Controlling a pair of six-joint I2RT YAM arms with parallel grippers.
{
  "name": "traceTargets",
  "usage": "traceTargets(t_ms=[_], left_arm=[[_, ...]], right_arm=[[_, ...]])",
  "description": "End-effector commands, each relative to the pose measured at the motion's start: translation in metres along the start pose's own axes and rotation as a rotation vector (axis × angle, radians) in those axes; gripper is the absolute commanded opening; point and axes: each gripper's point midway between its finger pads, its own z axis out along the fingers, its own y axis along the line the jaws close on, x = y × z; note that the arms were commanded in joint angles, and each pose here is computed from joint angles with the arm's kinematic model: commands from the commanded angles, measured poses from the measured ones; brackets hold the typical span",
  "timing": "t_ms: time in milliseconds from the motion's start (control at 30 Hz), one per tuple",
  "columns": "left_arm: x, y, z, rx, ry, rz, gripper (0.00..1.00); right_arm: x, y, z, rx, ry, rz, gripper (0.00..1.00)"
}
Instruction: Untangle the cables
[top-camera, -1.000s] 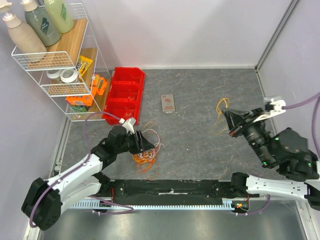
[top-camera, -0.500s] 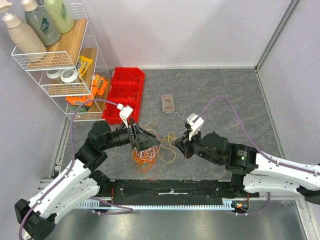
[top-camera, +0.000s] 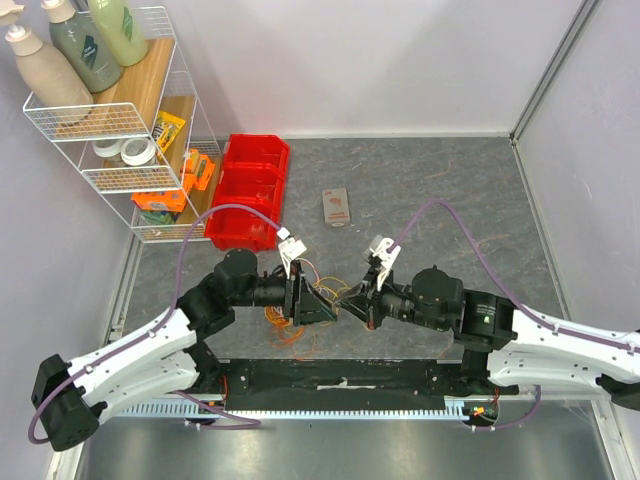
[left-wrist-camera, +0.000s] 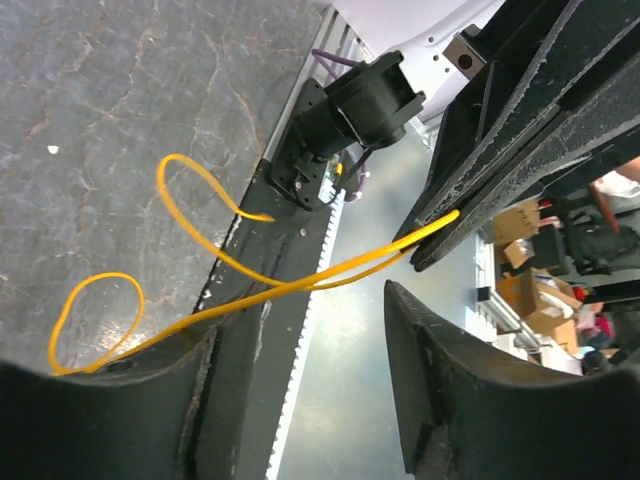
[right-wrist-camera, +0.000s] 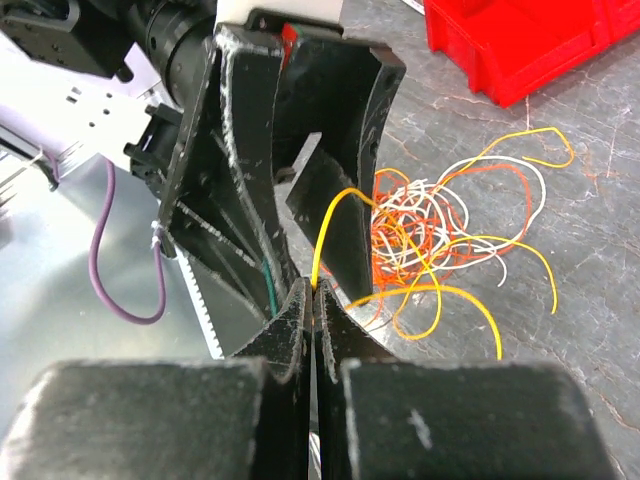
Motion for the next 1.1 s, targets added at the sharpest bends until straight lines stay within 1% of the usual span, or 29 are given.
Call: traceTargets(t_ms=[0,100,167,200,300,333,400,433,467,500,567,633,700,733,767,867,933,1000,1033,1067], left_arm=[[-0.024,-0.012,-0.005,-0.015,-0.051,0.185,0.57],[-0.028,-0.02,-0.019,-0.021,-0.084,0.271,0.57],[-0.034,-0.02,-0.029,-0.062,-0.129,0.31,0.57],[-0.039,-0.019,-0.034,-0.089,-0.158,0.324,0.59],[-0.05,-0.013,-0.045,-0.162,-0.23,0.337,0.78],[-0.052,-0.013,-0.046,-0.171,-0.237,0.343,0.82],[-0.052,-0.012,-0.044,-0.171,-0.224,0.349,0.84],[-0.05,-0.012,-0.04,-0.157,-0.197,0.356,0.83],[-0.044,-0.013,-0.035,-0.13,-0.155,0.357,0.81],[-0.042,-0.013,-0.031,-0.117,-0.131,0.355,0.75],[-0.029,-0.021,-0.023,-0.033,-0.057,0.352,0.61],[-0.019,-0.027,-0.018,0.045,-0.013,0.337,0.58],[-0.011,-0.032,-0.016,0.097,-0.004,0.326,0.57],[-0.012,-0.033,-0.016,0.107,-0.011,0.331,0.55],[-0.01,-0.032,-0.016,0.109,-0.013,0.327,0.52],[-0.012,-0.025,-0.016,0.072,-0.026,0.328,0.39],[-0.015,-0.02,-0.017,0.03,-0.031,0.327,0.17],[-0.021,-0.017,-0.019,-0.013,-0.047,0.33,0.04],[-0.025,-0.016,-0.02,-0.032,-0.063,0.332,0.02],[-0.028,-0.014,-0.022,-0.056,-0.071,0.327,0.02]], right_arm=[[-0.008,0.006,-0.017,-0.05,-0.048,-0.015,0.0],[-0.003,0.007,-0.022,-0.067,-0.042,-0.019,0.0],[0.002,0.01,-0.022,-0.09,-0.026,-0.028,0.0],[0.004,0.012,-0.022,-0.104,-0.017,-0.035,0.0],[0.008,0.021,-0.019,-0.154,0.012,-0.049,0.0],[0.009,0.023,-0.019,-0.166,0.016,-0.05,0.0],[0.007,0.027,-0.018,-0.183,0.013,-0.049,0.0],[0.006,0.028,-0.019,-0.188,0.01,-0.048,0.0],[0.004,0.03,-0.02,-0.198,0.002,-0.048,0.0],[0.003,0.031,-0.021,-0.203,-0.004,-0.046,0.0],[-0.001,0.031,-0.023,-0.206,-0.021,-0.044,0.0],[-0.005,0.03,-0.027,-0.198,-0.04,-0.043,0.0],[-0.006,0.029,-0.029,-0.193,-0.048,-0.038,0.0],[-0.007,0.029,-0.031,-0.194,-0.056,-0.038,0.0],[-0.008,0.028,-0.032,-0.191,-0.062,-0.036,0.0],[-0.009,0.026,-0.034,-0.184,-0.069,-0.036,0.0],[-0.007,0.023,-0.035,-0.168,-0.067,-0.035,0.0],[-0.003,0.016,-0.035,-0.135,-0.055,-0.037,0.0],[-0.002,0.005,-0.034,-0.077,-0.057,-0.036,0.01],[0.002,-0.005,-0.033,-0.027,-0.046,-0.045,0.01]])
